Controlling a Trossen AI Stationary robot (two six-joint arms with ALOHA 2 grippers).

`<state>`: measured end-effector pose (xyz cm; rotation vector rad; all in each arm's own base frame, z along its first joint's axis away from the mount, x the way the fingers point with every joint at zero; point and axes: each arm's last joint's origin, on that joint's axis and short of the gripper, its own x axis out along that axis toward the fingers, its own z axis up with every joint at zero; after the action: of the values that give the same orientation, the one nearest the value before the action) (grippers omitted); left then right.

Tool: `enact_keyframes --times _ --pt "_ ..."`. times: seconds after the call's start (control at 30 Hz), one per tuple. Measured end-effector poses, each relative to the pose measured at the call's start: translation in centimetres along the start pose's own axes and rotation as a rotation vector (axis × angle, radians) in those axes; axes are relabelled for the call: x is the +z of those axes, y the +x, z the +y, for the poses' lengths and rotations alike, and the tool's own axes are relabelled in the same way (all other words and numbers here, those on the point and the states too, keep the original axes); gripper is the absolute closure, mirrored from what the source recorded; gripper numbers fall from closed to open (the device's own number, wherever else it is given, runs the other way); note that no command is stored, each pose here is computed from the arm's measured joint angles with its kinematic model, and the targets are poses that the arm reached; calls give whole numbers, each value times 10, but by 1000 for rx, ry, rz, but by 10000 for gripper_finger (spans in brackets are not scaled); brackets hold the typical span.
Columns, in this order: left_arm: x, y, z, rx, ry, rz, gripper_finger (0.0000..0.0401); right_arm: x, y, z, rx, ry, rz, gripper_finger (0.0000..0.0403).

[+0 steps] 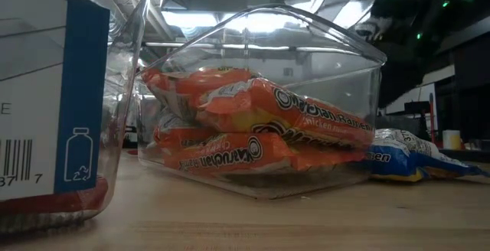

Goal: Sort Maruchan noodles
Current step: Put the blue noodle pack into the black bin

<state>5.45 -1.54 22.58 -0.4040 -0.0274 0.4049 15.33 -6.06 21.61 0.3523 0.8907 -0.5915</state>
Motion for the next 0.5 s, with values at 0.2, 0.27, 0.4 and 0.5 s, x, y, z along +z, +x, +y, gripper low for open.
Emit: enact_keyframes --times 0.2,0.27,0.4,0.5 --pt "0 0 0 1 1 0 229 8 -22 -1 -132 75 -225 248" --pt "0 0 0 3 7 -2 229 14 -23 -3 -207 126 -303 252" --pt "0 0 0 10 9 -5 229 27 -17 1 -252 124 -394 260" --pt "0 0 0 9 9 -5 229 32 -4 4 -291 110 -382 264"
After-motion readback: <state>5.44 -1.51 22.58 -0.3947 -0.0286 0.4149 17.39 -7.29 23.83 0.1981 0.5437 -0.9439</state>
